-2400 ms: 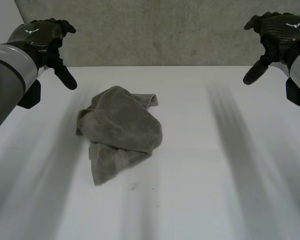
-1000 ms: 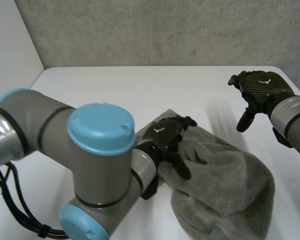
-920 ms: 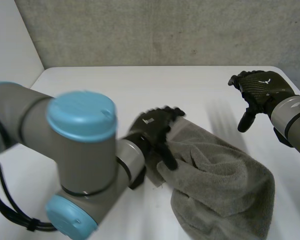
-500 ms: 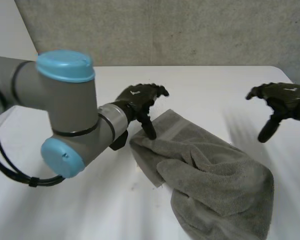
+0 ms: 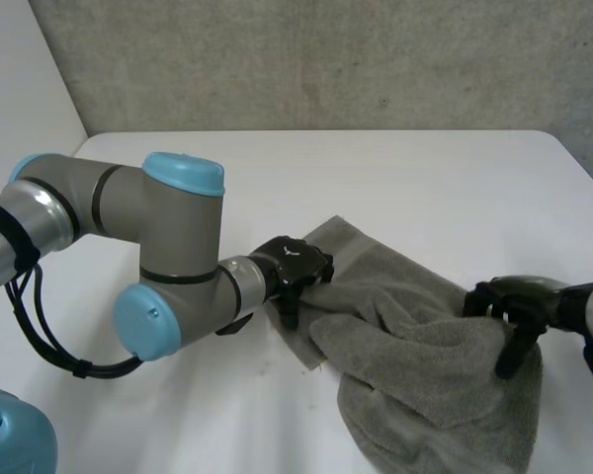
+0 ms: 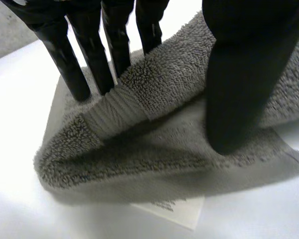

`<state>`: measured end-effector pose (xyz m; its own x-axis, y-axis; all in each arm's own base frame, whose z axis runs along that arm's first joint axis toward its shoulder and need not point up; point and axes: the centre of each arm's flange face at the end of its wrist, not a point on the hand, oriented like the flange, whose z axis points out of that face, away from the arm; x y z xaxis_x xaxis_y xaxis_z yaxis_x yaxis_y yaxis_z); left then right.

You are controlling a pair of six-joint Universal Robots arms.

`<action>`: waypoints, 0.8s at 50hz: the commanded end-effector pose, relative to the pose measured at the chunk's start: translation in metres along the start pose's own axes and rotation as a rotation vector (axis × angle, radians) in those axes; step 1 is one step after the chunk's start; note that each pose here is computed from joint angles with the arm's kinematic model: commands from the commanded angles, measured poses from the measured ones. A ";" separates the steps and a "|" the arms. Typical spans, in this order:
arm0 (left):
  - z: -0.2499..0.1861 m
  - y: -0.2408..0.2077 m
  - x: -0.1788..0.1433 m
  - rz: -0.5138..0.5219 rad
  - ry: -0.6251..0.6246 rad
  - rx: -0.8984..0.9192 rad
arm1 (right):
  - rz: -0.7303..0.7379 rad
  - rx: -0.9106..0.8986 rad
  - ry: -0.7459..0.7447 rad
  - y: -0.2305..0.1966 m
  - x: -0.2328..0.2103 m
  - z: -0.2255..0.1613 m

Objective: Fold the towel.

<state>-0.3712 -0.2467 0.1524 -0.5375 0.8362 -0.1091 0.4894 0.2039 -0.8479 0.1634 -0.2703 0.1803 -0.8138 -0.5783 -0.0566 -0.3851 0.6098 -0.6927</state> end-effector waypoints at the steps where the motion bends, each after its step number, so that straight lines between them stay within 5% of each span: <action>1: -0.001 -0.004 -0.003 0.008 -0.023 0.021 | -0.144 0.119 0.025 -0.028 -0.014 0.007; 4: -0.002 -0.019 -0.008 0.021 -0.054 0.082 | -0.202 0.205 0.047 -0.047 -0.016 0.004; 8: -0.027 -0.096 -0.051 0.033 -0.298 0.364 | -0.404 0.598 0.187 -0.129 -0.015 -0.024; 11: -0.062 -0.145 -0.084 -0.027 -0.482 0.563 | -0.517 0.861 0.284 -0.175 -0.017 -0.050; 16: -0.109 -0.181 -0.105 -0.145 -0.583 0.754 | -0.588 1.085 0.317 -0.202 -0.036 -0.073; 20: -0.117 -0.171 -0.109 -0.210 -0.563 0.735 | -0.555 1.055 0.260 -0.192 -0.046 -0.067; 27: -0.092 -0.077 -0.091 -0.274 -0.477 0.443 | -0.499 0.714 0.131 -0.121 -0.056 -0.013; 33: -0.081 0.008 -0.068 -0.317 -0.428 0.219 | -0.611 0.416 0.057 -0.051 -0.066 0.026; 40: -0.098 0.060 -0.047 -0.284 -0.420 0.043 | -0.701 0.198 -0.048 0.004 -0.082 0.027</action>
<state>-0.2712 -0.2545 0.1897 -0.8872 0.4614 -0.0028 0.1491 0.2811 -0.9480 0.2464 -0.2704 0.1934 -0.5148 -0.7317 0.4468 -0.6099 -0.0537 -0.7907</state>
